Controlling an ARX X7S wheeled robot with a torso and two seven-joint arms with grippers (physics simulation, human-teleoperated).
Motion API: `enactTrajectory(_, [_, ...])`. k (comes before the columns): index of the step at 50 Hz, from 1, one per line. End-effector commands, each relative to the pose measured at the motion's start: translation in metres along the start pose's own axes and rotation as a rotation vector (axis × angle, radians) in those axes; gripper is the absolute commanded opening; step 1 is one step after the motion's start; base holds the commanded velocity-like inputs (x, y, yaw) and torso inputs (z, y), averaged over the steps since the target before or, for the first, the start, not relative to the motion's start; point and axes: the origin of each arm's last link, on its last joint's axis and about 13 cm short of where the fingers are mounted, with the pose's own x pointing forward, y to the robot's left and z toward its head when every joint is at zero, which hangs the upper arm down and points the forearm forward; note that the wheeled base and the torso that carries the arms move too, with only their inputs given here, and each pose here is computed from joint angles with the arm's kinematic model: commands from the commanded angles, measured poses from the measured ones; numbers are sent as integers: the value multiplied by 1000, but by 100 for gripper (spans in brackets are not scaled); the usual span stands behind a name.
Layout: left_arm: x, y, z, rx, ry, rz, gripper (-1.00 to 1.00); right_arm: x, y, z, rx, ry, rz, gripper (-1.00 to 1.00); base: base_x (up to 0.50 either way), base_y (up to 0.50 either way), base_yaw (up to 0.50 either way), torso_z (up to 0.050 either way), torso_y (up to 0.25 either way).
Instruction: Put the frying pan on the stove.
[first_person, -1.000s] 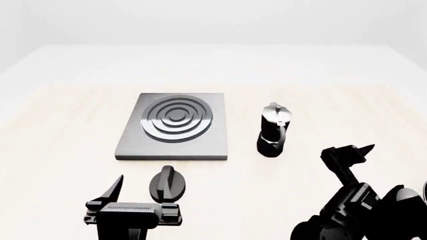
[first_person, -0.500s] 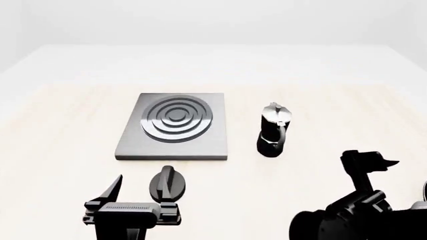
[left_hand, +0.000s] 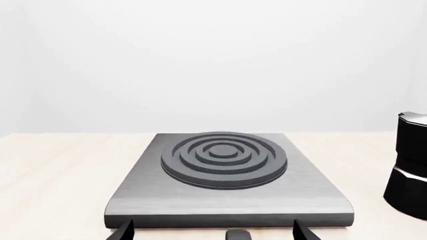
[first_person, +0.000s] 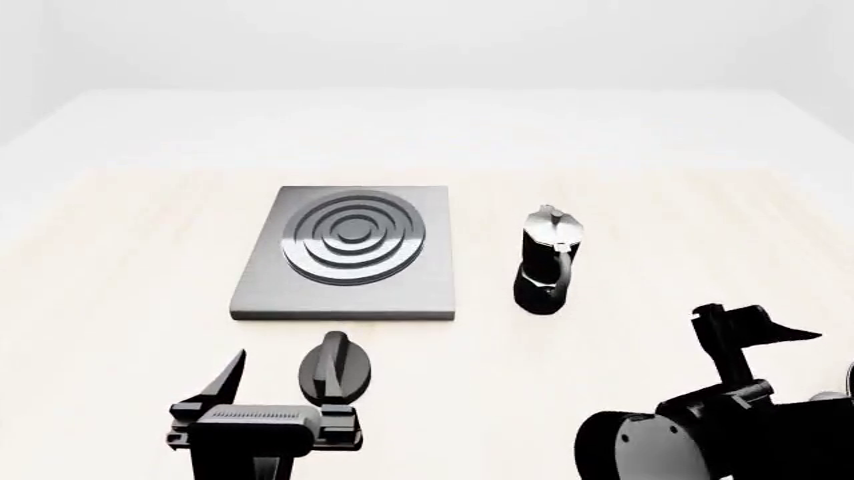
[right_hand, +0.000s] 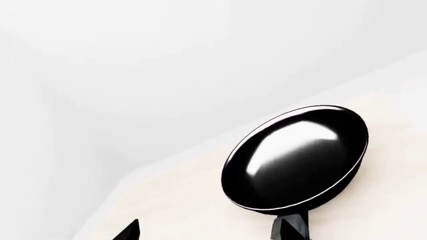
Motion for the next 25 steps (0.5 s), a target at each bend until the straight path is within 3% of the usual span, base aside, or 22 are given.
enactTrajectory(1, [0, 0, 0, -3, -1, 2, 100, 4, -1, -3, -103, -88, -48, 100, 0, 0, 0, 0, 0])
enactTrajectory(14, [0, 0, -1, -3, 0, -1, 100, 15, -10, -12, -197, -163, -119, 100, 0, 0, 0, 0, 0])
enactTrajectory(17, [0, 0, -1, -3, 1, -1, 100, 16, -12, -14, -253, -196, -113, 100, 0, 0, 0, 0, 0])
enactTrajectory(25, [-1, -1, 0, -9, -2, -5, 100, 22, -17, -21, -306, -214, -111, 100, 0, 0, 0, 0, 0])
